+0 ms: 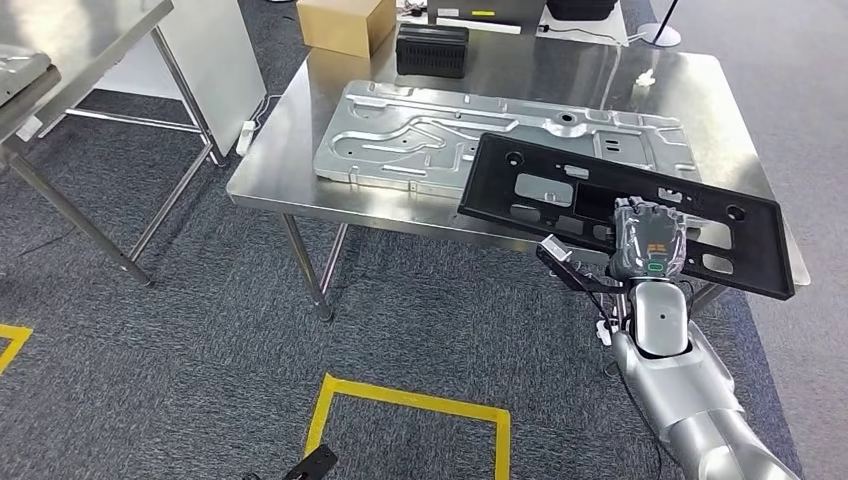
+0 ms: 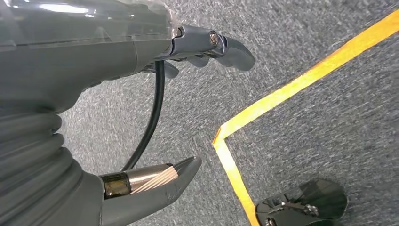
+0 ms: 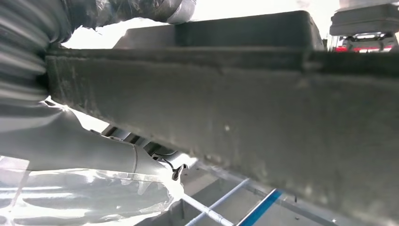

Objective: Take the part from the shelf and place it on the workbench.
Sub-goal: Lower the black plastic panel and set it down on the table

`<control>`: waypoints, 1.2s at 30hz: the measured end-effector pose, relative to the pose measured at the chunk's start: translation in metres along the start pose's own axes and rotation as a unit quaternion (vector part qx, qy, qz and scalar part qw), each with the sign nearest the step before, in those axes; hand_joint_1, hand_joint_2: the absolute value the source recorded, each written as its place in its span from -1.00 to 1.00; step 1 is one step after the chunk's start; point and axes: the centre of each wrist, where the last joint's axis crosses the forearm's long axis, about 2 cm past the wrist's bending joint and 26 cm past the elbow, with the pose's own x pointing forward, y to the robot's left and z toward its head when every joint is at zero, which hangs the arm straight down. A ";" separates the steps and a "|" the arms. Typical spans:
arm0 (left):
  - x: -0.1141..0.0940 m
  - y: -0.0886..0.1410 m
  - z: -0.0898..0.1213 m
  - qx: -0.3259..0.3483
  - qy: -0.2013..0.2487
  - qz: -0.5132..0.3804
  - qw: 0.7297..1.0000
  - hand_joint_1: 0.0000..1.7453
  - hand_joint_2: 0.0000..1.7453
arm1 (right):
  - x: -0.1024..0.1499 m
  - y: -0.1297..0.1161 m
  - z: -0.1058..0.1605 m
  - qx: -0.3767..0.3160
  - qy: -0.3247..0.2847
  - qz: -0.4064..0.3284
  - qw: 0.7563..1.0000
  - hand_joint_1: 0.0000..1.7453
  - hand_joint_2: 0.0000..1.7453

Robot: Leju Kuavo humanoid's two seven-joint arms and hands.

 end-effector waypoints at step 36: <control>-0.004 -0.001 0.000 -0.002 0.032 0.013 0.999 -1.00 1.00 | 0.084 -0.016 -0.005 -0.020 -0.182 -0.046 0.982 1.00 1.00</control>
